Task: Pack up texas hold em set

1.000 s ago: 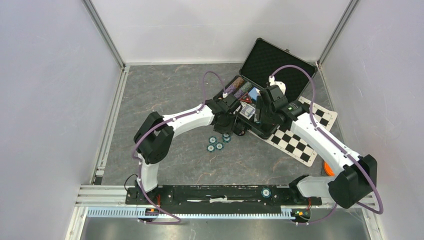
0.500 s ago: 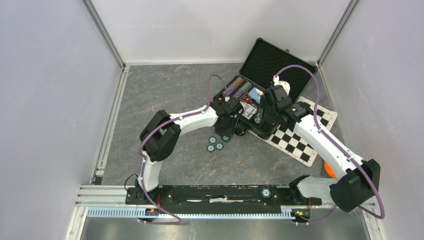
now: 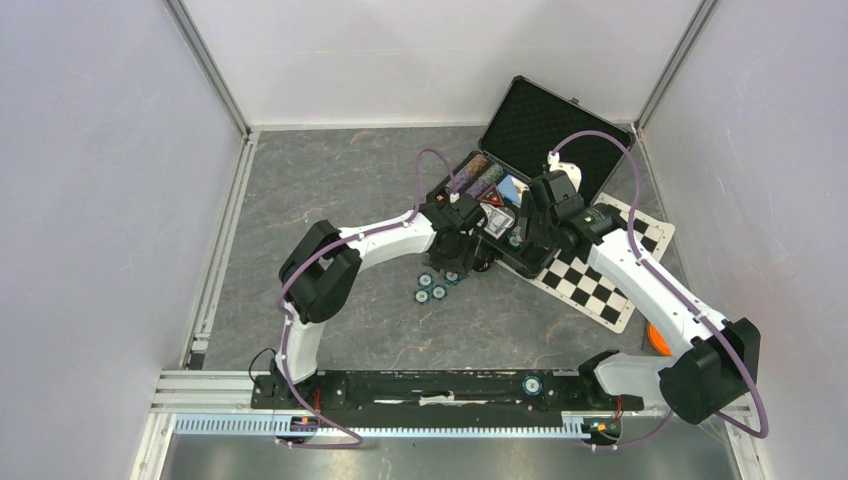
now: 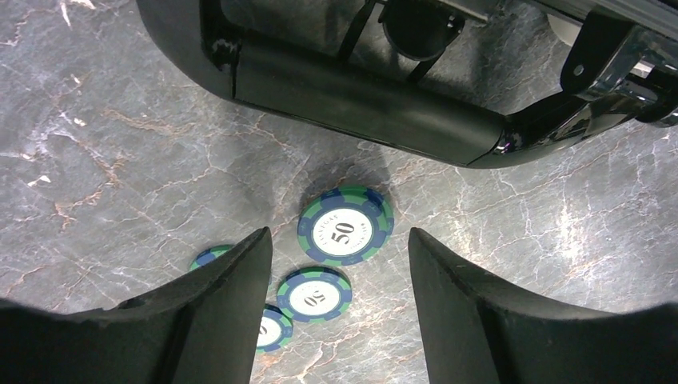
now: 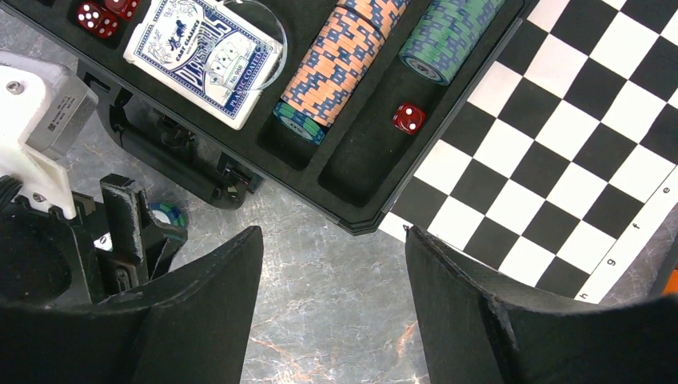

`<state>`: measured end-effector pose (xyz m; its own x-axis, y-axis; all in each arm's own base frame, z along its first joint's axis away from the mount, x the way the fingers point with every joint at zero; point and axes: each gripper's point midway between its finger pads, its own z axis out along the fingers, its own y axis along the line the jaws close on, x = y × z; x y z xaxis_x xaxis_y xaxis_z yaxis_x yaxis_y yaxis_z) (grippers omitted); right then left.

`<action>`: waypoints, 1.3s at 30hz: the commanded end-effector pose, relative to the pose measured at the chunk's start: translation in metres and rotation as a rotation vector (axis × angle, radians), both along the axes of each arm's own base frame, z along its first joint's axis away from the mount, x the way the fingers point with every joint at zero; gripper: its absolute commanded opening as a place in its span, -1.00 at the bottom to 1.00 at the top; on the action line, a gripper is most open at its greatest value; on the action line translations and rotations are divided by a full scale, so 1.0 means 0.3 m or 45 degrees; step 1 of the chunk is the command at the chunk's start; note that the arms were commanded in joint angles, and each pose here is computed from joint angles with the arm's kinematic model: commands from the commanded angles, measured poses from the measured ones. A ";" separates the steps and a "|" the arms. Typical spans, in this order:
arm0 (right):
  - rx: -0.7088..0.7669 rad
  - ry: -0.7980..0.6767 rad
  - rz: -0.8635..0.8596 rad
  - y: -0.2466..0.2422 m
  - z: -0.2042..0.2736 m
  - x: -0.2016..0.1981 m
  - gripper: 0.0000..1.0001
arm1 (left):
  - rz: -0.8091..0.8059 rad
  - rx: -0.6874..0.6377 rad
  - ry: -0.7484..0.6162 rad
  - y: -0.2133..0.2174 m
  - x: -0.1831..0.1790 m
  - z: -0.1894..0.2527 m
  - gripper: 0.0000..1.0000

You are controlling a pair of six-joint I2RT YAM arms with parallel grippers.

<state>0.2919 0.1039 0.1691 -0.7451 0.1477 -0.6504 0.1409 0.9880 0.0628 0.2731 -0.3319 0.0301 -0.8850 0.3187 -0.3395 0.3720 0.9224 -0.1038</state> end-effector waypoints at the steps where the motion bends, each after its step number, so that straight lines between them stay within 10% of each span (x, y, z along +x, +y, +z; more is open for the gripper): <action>1: 0.003 -0.032 0.001 -0.008 0.016 0.004 0.43 | 0.028 -0.020 -0.089 0.024 0.024 0.106 0.38; 39: 0.037 -0.017 0.009 0.000 -0.001 0.003 0.42 | 0.161 0.119 -0.004 0.235 -0.002 -0.061 0.30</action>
